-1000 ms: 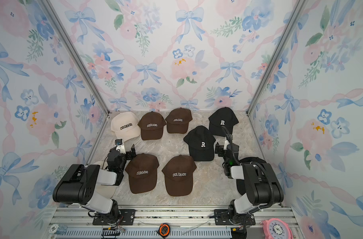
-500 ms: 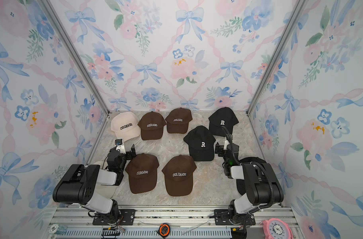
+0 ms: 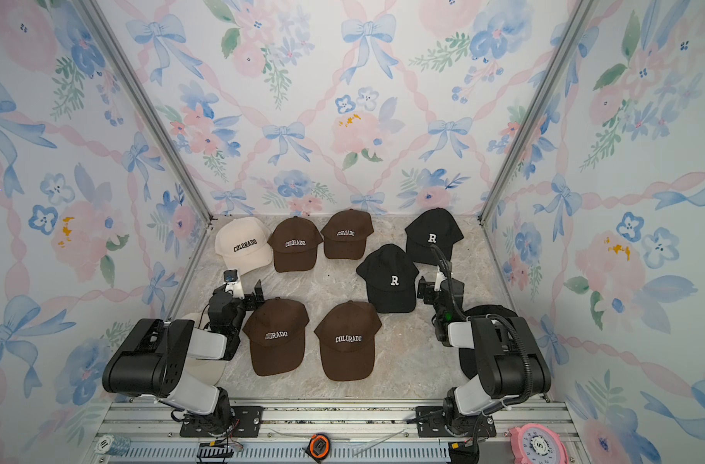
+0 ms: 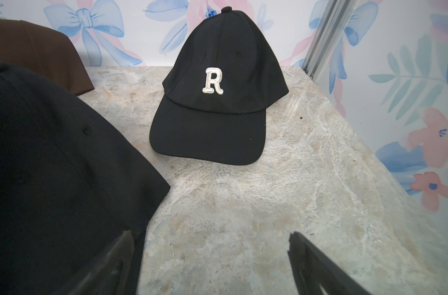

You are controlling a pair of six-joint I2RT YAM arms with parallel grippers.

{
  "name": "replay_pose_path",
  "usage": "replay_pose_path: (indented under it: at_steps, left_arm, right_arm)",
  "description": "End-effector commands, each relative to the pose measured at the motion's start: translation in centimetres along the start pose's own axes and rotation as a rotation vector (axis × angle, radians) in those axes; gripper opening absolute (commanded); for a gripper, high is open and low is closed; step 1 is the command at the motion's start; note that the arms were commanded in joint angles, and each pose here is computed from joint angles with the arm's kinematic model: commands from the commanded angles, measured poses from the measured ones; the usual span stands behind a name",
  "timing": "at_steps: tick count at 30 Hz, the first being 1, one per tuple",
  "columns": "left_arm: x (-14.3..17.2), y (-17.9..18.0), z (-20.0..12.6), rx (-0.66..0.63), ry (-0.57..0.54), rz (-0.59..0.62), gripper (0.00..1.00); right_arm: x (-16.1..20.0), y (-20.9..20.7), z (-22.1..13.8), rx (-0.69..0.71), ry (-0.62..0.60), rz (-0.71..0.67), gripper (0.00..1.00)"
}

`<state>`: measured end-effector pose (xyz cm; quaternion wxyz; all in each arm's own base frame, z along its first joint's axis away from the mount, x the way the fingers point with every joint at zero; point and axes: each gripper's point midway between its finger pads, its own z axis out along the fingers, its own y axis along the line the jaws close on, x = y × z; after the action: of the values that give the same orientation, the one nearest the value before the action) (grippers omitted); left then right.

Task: Stack the baseball caps by color
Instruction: Pick up the baseball cap from the center of the board.

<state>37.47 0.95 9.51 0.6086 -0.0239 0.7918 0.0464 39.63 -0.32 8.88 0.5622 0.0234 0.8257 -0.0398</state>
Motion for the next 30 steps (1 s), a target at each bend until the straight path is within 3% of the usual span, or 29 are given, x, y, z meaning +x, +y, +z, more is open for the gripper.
replay_pose_path:
  at_steps: [1,12,17,23,26,30]
  left_arm:
    - [-1.0,-0.1,0.2,0.007,-0.032,0.013,0.98]
    - [-1.2,-0.2,0.2,0.013,-0.035,0.013,0.98]
    - [-2.9,0.0,2.6,-0.019,0.102,0.022,0.98]
    - [-7.6,-0.6,3.2,-0.056,0.096,0.024,0.98]
    - [-10.1,-2.3,2.7,-0.029,0.087,0.038,0.98]
    - [-13.0,-6.4,1.1,0.079,0.044,0.059,0.98]
  right_arm:
    - [-0.7,0.0,0.0,-0.002,-0.022,-0.012,0.96]
    - [-1.5,-0.9,-0.1,0.053,-0.009,0.006,0.96]
    - [-3.8,-1.8,-0.3,0.112,0.137,0.029,0.96]
    - [-6.4,-0.6,-1.4,0.072,0.304,0.097,0.96]
    - [-8.4,1.5,-2.0,0.027,0.302,0.06,0.96]
    - [-11.2,2.9,-3.0,0.09,0.291,0.023,0.96]
